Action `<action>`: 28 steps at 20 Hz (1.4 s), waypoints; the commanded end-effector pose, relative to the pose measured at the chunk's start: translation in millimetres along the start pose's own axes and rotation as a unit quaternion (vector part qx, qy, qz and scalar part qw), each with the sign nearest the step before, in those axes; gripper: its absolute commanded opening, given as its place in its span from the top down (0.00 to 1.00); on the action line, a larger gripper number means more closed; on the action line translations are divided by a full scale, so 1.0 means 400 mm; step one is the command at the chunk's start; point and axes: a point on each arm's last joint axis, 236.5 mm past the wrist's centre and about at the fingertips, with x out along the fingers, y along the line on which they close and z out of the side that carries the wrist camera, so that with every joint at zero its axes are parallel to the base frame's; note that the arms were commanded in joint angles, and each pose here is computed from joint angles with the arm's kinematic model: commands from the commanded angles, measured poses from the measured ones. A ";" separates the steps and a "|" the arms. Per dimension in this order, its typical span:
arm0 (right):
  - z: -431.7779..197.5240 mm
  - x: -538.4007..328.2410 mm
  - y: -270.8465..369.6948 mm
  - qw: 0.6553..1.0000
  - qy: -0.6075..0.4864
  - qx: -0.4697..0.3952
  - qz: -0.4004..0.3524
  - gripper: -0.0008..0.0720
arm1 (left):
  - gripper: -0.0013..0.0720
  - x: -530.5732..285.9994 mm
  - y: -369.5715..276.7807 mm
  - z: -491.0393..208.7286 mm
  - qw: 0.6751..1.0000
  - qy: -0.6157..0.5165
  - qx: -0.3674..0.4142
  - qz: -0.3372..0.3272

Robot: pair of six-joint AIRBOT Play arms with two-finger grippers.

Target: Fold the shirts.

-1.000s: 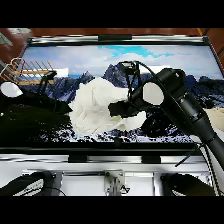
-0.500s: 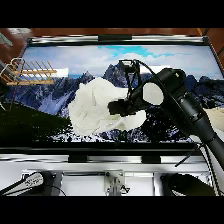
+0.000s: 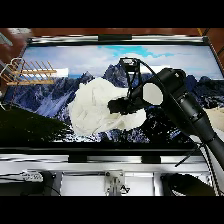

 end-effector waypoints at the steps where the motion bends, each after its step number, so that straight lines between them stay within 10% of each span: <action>1: 0.006 0.000 -0.003 1.000 -0.005 0.006 -0.002 0.89 | 0.12 0.061 0.066 0.068 0.998 0.006 0.055 0.020; 20: -0.001 0.107 -0.022 0.999 0.037 0.026 -0.029 0.89 | 0.07 0.389 0.050 -0.104 0.975 0.139 0.163 -0.063; 25: -0.001 0.107 -0.022 0.999 0.037 0.026 -0.029 0.88 | 0.17 0.394 0.055 -0.117 0.974 0.149 0.159 -0.060; 28: -0.001 0.107 -0.022 0.999 0.037 0.026 -0.029 0.88 | 0.47 0.393 0.063 -0.119 0.974 0.151 0.158 -0.054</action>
